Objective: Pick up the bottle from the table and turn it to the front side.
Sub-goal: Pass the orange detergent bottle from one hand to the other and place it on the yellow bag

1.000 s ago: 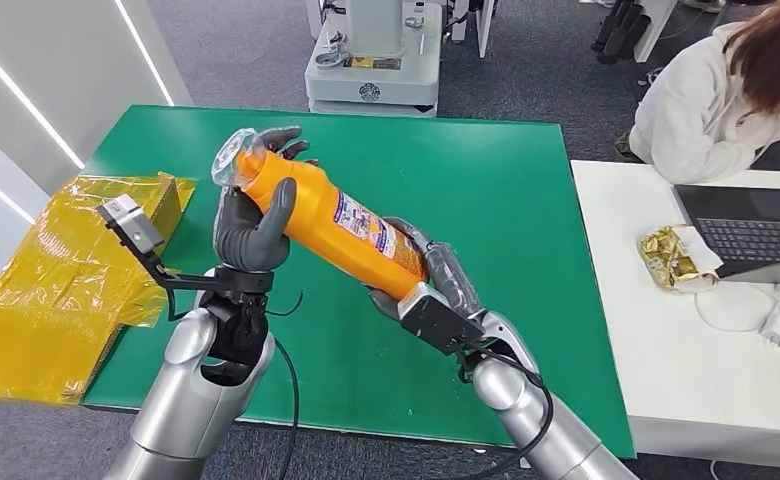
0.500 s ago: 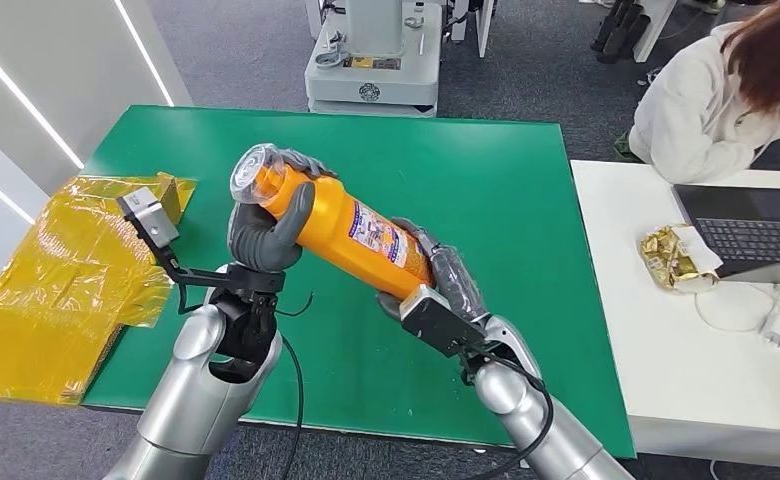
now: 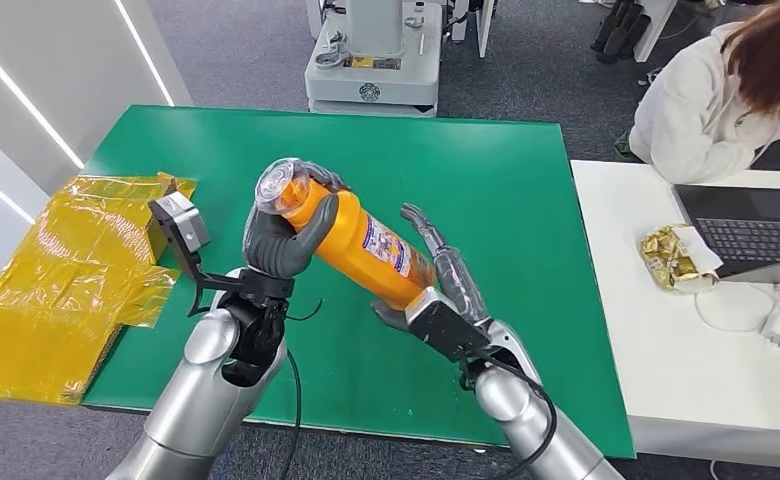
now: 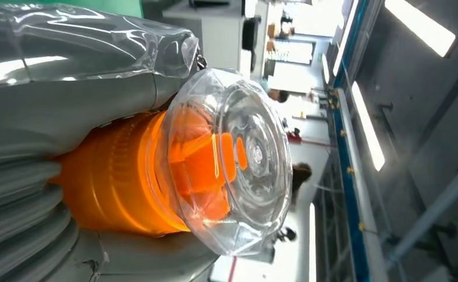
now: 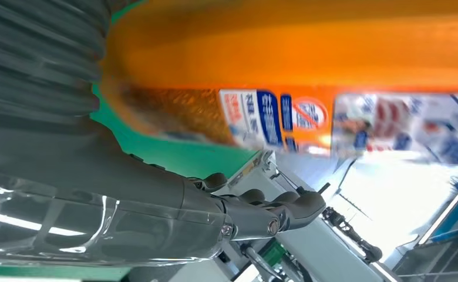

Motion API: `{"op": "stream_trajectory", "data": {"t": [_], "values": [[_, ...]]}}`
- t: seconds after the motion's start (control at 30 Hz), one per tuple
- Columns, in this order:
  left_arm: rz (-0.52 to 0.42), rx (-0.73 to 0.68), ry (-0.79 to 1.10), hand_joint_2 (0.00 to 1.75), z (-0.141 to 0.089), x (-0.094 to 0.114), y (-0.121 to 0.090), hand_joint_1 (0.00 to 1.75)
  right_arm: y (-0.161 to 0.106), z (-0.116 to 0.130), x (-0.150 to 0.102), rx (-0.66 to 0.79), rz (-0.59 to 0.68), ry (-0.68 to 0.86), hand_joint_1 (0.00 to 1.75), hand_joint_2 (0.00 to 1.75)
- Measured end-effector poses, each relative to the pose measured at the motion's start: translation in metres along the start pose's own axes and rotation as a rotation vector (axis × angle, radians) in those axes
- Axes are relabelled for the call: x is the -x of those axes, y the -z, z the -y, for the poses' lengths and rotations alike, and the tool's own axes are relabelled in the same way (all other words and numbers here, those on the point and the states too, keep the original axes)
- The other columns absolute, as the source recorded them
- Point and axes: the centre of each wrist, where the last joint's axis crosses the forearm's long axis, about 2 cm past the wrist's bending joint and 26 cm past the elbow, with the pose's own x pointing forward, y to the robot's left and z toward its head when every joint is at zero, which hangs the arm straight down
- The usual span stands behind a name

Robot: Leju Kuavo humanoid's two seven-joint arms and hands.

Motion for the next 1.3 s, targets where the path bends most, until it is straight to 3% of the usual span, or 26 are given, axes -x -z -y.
{"op": "stream_trajectory", "data": {"t": [0.17, 0.63, 0.9, 1.1, 1.3], "values": [[0.004, -0.01, 0.167, 1.75, -0.017, 0.0, -0.001, 1.75, -0.026, 0.0, 0.0, 0.034, 0.005, 0.049, 0.0, 1.75], [0.018, 0.095, 0.933, 1.75, -0.058, -0.01, 0.004, 1.75, -0.113, 0.02, -0.017, 0.17, 0.076, 0.056, 0.0, 1.75], [0.016, 0.095, 1.025, 1.75, -0.065, -0.013, 0.001, 1.75, -0.124, 0.028, -0.025, 0.206, 0.093, 0.049, 0.0, 1.75], [0.076, 0.108, 1.519, 1.75, -0.072, -0.019, 0.0, 1.75, -0.127, 0.033, -0.027, 0.216, 0.109, 0.027, 0.0, 1.75], [0.037, 0.169, 1.817, 1.75, -0.077, -0.011, -0.008, 1.75, -0.132, 0.038, -0.03, 0.231, 0.111, 0.001, 0.0, 1.75]]}}
